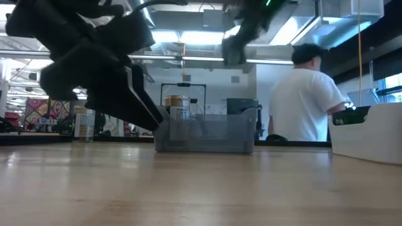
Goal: Sort spices by type
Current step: Put the top black seasoning can into the white bin
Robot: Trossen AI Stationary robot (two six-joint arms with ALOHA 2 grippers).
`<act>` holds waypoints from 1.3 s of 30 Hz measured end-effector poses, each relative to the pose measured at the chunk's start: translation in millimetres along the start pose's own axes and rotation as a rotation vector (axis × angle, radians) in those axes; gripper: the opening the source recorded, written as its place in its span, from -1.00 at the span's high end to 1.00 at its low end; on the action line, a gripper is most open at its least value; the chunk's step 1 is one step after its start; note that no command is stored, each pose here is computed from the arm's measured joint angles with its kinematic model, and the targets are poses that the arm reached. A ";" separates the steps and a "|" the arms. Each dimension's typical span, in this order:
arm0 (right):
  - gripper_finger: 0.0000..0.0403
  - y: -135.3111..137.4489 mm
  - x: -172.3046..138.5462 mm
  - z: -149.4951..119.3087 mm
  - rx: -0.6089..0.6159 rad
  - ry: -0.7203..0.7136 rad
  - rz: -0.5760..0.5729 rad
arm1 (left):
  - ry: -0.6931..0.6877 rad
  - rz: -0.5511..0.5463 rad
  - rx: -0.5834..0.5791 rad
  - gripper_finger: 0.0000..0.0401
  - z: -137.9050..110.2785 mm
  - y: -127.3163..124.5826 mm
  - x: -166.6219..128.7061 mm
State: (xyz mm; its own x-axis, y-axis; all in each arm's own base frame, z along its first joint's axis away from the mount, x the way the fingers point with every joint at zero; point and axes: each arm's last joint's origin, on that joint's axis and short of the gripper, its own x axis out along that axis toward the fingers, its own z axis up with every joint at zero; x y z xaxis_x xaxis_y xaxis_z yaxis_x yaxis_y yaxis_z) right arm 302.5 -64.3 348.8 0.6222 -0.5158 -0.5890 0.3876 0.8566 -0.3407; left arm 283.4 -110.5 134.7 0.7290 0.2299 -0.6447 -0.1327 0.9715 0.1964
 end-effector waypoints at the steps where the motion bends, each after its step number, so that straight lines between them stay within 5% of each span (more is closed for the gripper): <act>1: 0.41 6.8 -16.8 -1.2 0.011 -0.004 0.002 | -0.001 -0.003 0.003 -0.39 -0.2 -1.1 -0.6; 7: 0.41 32.2 -98.3 -21.4 0.150 -0.016 0.042 | -0.009 -0.010 -0.016 -0.39 0.0 -3.2 -1.7; 14: 0.40 49.9 -133.6 -56.2 0.267 0.161 0.058 | -0.003 -0.012 -0.072 -0.39 -1.0 -4.2 -2.4; 21: 0.40 49.9 -146.6 -85.2 0.410 0.330 -0.120 | -0.006 -0.034 -0.053 -0.39 -3.0 -11.9 -6.9; 39: 0.40 56.8 -118.5 -163.5 0.663 0.601 -0.264 | -0.007 -0.039 -0.057 -0.39 -3.4 -13.7 -8.1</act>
State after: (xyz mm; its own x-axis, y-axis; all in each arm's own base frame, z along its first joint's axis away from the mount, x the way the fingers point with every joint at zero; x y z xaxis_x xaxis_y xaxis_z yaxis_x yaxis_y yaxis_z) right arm 139.7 48.2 279.4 0.0737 -0.4386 -0.8956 0.8908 0.4328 -0.1386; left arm 277.0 -125.5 134.7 0.7394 0.1911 -0.6456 -0.1416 0.9816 0.1284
